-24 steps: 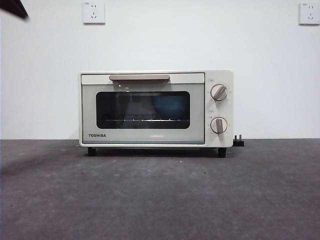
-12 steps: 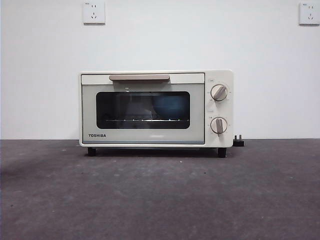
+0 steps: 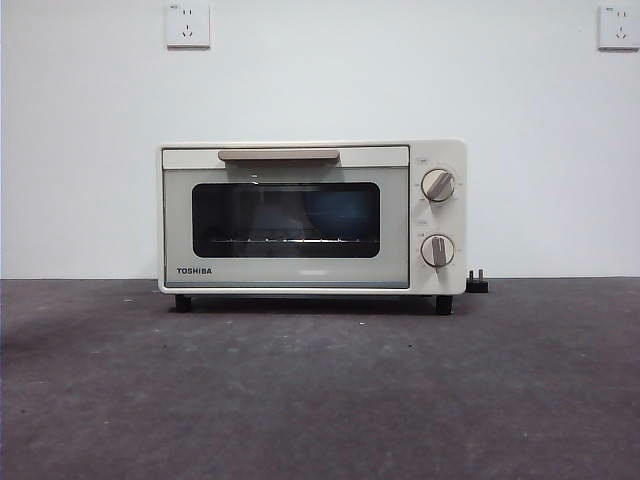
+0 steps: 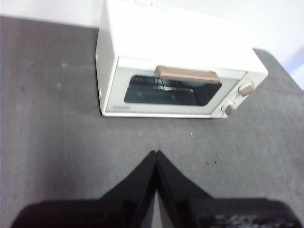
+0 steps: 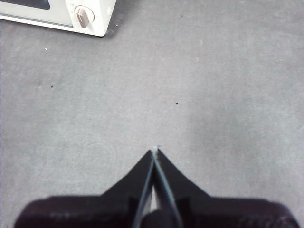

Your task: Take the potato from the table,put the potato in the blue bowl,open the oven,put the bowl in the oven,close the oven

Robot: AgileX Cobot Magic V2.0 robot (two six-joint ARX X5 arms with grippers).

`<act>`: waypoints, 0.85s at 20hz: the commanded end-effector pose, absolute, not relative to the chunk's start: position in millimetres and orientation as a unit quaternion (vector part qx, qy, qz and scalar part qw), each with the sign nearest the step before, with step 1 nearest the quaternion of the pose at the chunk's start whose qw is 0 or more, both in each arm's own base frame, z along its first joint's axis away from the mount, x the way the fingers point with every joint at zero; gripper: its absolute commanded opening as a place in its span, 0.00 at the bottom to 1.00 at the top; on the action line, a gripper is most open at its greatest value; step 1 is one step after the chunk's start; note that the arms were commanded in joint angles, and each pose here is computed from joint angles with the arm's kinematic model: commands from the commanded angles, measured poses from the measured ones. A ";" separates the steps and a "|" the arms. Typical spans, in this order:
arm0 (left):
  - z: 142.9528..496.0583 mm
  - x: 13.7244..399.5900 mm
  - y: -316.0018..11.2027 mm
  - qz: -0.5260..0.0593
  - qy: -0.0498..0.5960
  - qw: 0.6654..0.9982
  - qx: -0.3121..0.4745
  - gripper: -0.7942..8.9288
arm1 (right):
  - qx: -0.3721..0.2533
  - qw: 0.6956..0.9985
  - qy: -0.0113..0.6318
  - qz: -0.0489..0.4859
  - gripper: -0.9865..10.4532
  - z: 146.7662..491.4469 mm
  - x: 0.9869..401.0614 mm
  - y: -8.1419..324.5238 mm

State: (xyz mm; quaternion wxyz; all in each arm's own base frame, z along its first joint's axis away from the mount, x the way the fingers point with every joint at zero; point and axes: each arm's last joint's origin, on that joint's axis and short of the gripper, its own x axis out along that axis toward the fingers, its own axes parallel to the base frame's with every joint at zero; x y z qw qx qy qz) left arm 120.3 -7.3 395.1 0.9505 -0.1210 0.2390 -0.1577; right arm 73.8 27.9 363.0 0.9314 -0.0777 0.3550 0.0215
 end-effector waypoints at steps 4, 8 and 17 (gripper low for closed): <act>327.4 114.7 -6.2 -0.154 0.089 0.982 -0.065 0.08 | -0.075 0.932 0.355 0.018 0.09 362.1 74.9 28.4; 255.6 121.8 -4.1 -0.125 0.033 0.992 -0.013 0.08 | -0.075 0.932 0.355 0.018 0.09 362.1 74.9 28.4; 155.4 107.5 0.5 -0.034 0.064 0.997 0.009 0.08 | -0.077 0.930 0.358 0.018 0.09 361.7 76.3 29.2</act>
